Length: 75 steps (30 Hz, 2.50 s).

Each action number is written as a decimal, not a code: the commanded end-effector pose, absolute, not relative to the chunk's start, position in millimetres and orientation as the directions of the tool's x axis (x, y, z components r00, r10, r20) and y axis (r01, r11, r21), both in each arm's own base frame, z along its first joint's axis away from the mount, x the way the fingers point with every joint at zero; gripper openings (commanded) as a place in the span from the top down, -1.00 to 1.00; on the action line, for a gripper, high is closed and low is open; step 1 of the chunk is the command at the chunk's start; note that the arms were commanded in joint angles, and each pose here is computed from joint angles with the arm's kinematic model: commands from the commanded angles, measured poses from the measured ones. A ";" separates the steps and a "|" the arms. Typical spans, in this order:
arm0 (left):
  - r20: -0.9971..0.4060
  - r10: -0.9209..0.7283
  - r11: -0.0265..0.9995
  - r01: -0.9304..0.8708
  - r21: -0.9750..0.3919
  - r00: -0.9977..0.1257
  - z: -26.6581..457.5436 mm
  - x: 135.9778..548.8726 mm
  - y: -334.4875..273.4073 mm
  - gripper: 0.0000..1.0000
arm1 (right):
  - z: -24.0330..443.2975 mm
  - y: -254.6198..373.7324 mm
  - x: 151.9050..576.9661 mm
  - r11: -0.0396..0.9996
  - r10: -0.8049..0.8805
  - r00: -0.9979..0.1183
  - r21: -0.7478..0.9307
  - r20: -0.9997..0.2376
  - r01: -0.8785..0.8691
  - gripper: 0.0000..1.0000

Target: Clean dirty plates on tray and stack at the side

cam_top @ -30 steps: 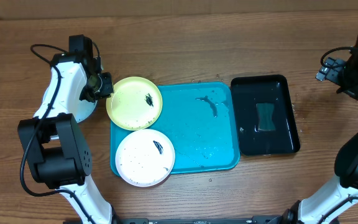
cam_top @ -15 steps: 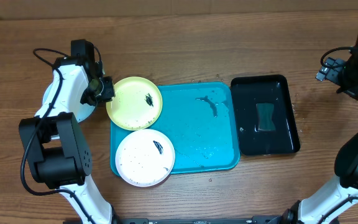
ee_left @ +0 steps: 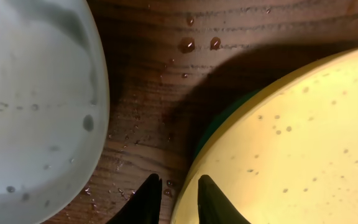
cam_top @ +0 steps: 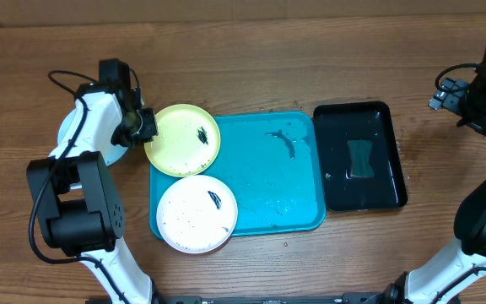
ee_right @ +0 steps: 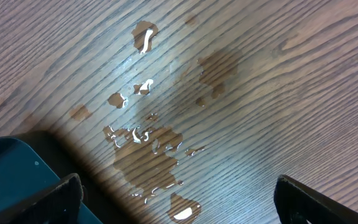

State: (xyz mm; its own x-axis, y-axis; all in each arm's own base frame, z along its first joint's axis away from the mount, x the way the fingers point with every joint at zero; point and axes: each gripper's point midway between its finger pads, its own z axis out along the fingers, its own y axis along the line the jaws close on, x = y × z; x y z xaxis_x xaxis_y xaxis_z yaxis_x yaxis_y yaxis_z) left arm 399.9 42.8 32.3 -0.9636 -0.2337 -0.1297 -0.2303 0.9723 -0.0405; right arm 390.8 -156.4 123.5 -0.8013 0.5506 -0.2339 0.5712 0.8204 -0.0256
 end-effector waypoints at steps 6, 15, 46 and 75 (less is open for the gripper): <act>-0.158 -0.227 0.970 -0.208 -0.128 -0.961 43.1 409.3 26.6 0.92 | 129.1 -159.0 392.0 0.816 0.554 -0.794 -0.027 -0.252 0.578 -1.00; -0.063 -0.217 0.815 -0.145 -0.562 -0.974 77.9 409.7 -61.6 0.92 | 129.1 -159.0 392.0 0.816 0.554 -0.794 -0.027 -0.252 0.578 -1.00; -0.163 -0.026 0.993 -0.007 -0.116 -0.986 51.0 382.5 -168.7 0.92 | 129.1 -159.1 392.1 0.816 0.554 -0.794 -0.027 -0.252 0.578 -1.00; -0.183 -0.006 0.996 0.009 -0.085 -0.983 47.9 387.1 -165.4 0.92 | 92.4 -6.0 326.1 0.953 0.223 -0.959 0.166 0.177 0.252 -0.02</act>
State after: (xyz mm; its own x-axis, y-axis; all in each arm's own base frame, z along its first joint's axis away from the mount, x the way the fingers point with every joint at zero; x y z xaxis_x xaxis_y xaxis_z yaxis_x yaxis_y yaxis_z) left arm 379.8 -163.2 39.1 -0.9887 -0.0034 -0.1497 0.0100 0.9960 -0.0889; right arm 341.5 -12.5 108.0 -0.9379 0.3086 0.1585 0.3426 0.8957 0.2834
